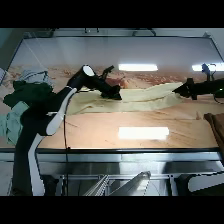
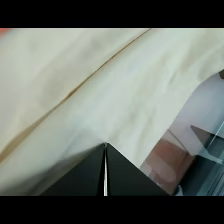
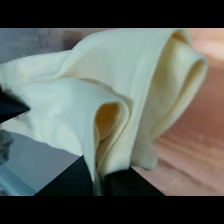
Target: Fold the shirts.
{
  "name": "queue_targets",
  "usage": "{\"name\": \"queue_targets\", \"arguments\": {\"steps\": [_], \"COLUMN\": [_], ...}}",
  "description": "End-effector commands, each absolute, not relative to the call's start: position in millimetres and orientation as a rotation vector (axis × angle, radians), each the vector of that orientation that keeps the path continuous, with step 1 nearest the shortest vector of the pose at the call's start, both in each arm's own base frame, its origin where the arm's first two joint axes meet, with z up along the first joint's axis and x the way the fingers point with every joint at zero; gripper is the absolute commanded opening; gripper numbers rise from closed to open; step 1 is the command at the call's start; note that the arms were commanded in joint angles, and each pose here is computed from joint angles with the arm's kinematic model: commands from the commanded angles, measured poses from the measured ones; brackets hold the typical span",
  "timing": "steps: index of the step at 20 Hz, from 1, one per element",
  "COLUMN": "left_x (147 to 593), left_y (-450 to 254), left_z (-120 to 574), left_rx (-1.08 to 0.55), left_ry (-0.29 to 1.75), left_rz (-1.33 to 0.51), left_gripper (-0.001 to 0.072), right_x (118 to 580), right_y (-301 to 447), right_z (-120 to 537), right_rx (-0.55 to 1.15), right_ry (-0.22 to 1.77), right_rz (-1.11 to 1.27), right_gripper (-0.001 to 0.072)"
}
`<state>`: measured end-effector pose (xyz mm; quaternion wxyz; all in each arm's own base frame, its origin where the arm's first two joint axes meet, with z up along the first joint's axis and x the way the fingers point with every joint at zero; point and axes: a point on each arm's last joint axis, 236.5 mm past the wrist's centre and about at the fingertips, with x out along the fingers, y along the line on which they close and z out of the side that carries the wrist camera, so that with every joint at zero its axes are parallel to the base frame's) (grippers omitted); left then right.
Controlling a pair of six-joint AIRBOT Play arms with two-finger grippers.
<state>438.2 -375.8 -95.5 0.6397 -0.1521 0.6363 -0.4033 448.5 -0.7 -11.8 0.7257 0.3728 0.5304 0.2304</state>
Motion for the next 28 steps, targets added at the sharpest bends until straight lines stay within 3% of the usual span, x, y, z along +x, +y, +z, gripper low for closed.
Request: {"name": "queue_targets", "arguments": {"steps": [1,6,9,12,15,20,25,28], "left_x": [429.2,430.8,442.8,448.2,457.0,467.8,452.2,450.4], "left_y": [-414.2,-416.2,-429.0,-393.9,-318.8,-201.4,-151.3,-148.1], "left_z": [-112.8,-94.8,-0.4,102.2,173.7,254.8,269.4,251.5], "left_rx": [-0.371,-0.475,-0.716,-0.850,-0.817,-0.754,-0.705,-0.746], "left_ry": [1.486,1.474,1.322,1.170,1.039,0.811,0.759,0.776], "left_rz": [-0.902,-0.925,-1.145,-1.344,-1.380,-1.274,-1.245,-1.225], "left_gripper": [-0.0001,0.0001,0.0002,0.0001,0.0001,0.0001,0.0001,0.0001], "right_x": [438.5,432.6,428.7,430.5,435.2,434.7,426.0,391.6], "right_y": [15.7,62.9,112.2,178.9,246.7,352.1,469.9,520.6], "right_z": [41.2,126.6,132.6,134.1,140.5,117.2,46.5,5.7], "right_rx": [0.826,0.790,0.755,0.703,0.679,0.623,0.578,0.525], "right_ry": [1.110,0.963,0.995,0.987,0.929,0.902,1.027,1.142], "right_rz": [0.648,0.828,0.890,0.953,0.979,0.997,1.086,1.189], "right_gripper": [0.0027,0.0027,0.0027,0.0028,0.0028,0.0028,0.0027,0.0051]}}
